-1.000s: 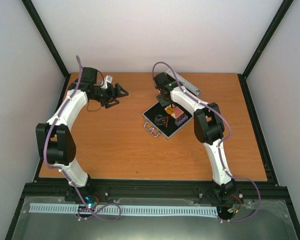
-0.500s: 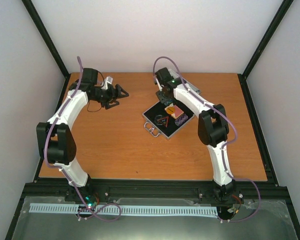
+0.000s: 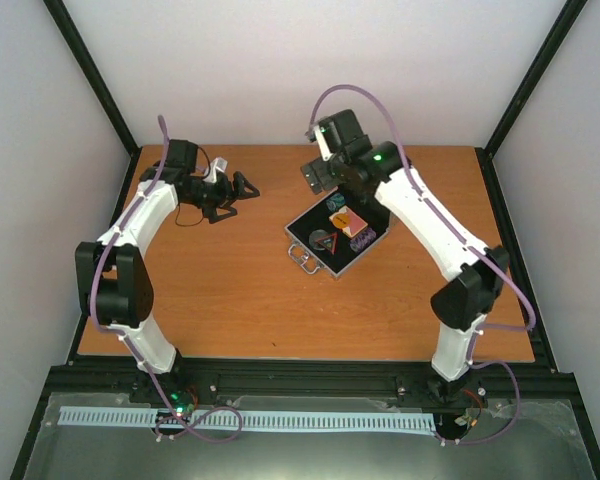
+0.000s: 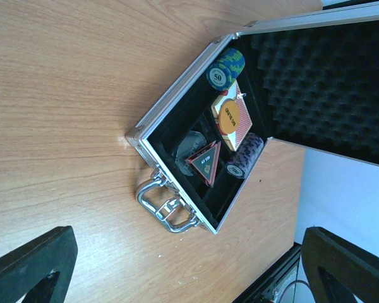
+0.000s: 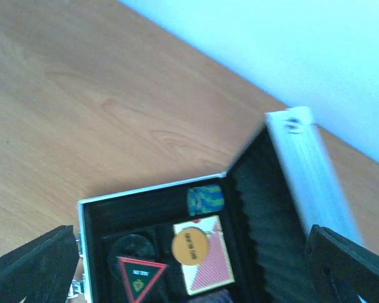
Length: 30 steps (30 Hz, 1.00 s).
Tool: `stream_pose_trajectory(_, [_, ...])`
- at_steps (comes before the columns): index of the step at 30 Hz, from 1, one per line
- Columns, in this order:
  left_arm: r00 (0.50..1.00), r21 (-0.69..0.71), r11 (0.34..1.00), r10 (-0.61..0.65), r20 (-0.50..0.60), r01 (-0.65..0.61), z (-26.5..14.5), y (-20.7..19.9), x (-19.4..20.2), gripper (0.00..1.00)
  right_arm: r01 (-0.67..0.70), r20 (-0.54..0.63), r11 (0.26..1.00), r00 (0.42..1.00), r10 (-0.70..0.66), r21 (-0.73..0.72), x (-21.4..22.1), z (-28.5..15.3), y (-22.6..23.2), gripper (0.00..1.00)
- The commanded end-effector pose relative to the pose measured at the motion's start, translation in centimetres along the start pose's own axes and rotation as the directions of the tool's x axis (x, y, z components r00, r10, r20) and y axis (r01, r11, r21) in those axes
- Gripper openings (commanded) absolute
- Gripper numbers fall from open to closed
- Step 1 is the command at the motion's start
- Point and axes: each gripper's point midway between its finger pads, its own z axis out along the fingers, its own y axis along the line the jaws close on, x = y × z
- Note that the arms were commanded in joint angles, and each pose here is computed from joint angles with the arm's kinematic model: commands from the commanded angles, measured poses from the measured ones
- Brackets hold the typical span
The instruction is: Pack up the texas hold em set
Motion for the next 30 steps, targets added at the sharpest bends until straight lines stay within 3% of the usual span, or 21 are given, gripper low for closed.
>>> stream_pose_trajectory(1, [0.999,0.025,0.999,0.034,0.027,-0.035,-1.3,-1.4,0.3,1.0,-0.063,0.003,0.987,0.998,0.063,0.146,0.3,-3.5,-3.6,1.0])
stream_pose_trajectory(5, [1.0,0.038,0.999,0.002,-0.006,-0.002,-0.4,-1.0,1.9,1.0,-0.075,-0.039,0.972,0.996,0.086,0.222,1.3,-4.4,-5.5,1.0])
stream_pose_trajectory(9, [0.999,0.032,0.999,-0.008,-0.041,0.009,1.1,-0.9,4.1,1.0,-0.143,-0.13,0.97,0.977,0.17,0.195,3.2,-2.9,-7.2,0.97])
stream_pose_trajectory(16, [0.997,0.017,1.0,-0.017,-0.082,0.019,2.2,-0.4,6.2,1.0,-0.177,-0.094,0.964,0.975,0.199,0.2,3.6,-1.8,-9.2,0.95])
stream_pose_trajectory(30, [0.994,0.001,1.0,-0.025,-0.105,0.025,3.2,0.3,6.5,1.0,-0.35,-0.041,0.937,0.936,0.35,0.006,4.3,-0.5,-11.7,0.77])
